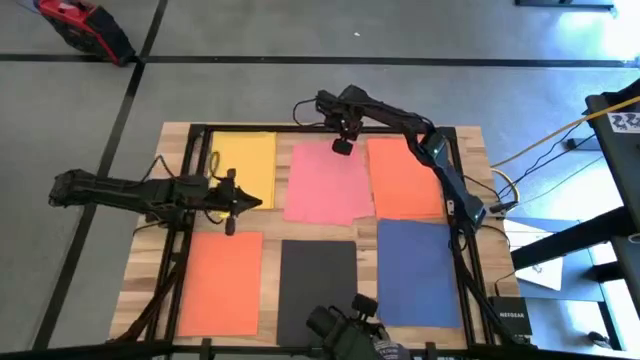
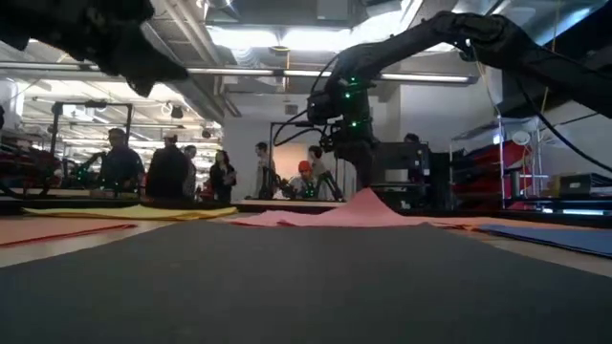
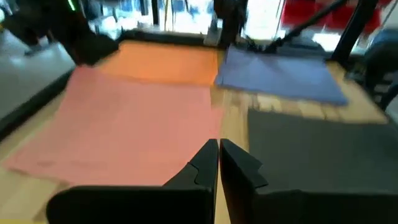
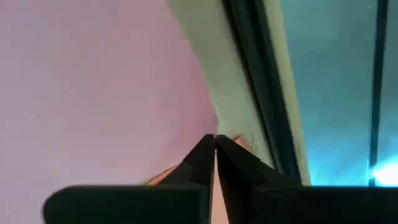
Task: Organize paper
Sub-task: Stack the pink paper on top of the pink paper
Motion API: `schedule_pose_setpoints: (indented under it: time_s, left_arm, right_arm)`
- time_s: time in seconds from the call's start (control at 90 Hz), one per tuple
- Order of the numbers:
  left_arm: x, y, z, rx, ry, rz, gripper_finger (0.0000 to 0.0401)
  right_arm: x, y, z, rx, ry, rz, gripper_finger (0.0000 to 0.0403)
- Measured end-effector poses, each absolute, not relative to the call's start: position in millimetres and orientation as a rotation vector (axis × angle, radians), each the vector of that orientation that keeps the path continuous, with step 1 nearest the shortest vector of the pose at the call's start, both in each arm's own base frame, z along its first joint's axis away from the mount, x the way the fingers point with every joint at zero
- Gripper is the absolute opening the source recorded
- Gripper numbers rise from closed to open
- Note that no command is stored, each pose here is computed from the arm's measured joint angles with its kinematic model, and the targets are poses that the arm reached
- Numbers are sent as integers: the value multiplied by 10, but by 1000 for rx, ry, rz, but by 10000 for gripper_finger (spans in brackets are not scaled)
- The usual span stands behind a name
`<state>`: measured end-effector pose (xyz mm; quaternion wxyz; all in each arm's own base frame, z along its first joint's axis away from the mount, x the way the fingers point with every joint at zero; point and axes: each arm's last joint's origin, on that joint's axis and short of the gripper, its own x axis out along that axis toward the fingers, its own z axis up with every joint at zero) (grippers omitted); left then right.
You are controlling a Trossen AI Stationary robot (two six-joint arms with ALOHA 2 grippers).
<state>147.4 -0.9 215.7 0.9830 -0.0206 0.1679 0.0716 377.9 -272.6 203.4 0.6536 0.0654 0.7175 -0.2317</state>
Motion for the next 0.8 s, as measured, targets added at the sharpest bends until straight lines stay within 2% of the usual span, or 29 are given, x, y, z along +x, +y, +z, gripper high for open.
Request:
schedule_pose_setpoints:
  time_s: [0.111,0.322,0.411,0.5,0.633,0.8]
  left_arm:
    - [1545,-12,2078,-51,395,149,0]
    - [1636,-15,1962,-51,474,155,0]
    - [1662,-16,1916,-50,506,157,0]
    - [1686,-17,1876,-56,533,160,0]
    - [1718,-18,1823,-56,566,163,0]
    - [1784,-21,1808,-57,545,162,0]
  right_arm:
    - [3780,-2725,2034,146,1628,-523,41]
    - [3778,-2726,2034,136,1634,-524,120]
    - [3760,-2710,2037,120,1664,-495,130]
    - [3726,-2687,2057,122,1706,-482,106]
    - [3689,-2613,2086,123,1774,-454,18]
    - [3770,-2393,2243,102,1742,-415,4]
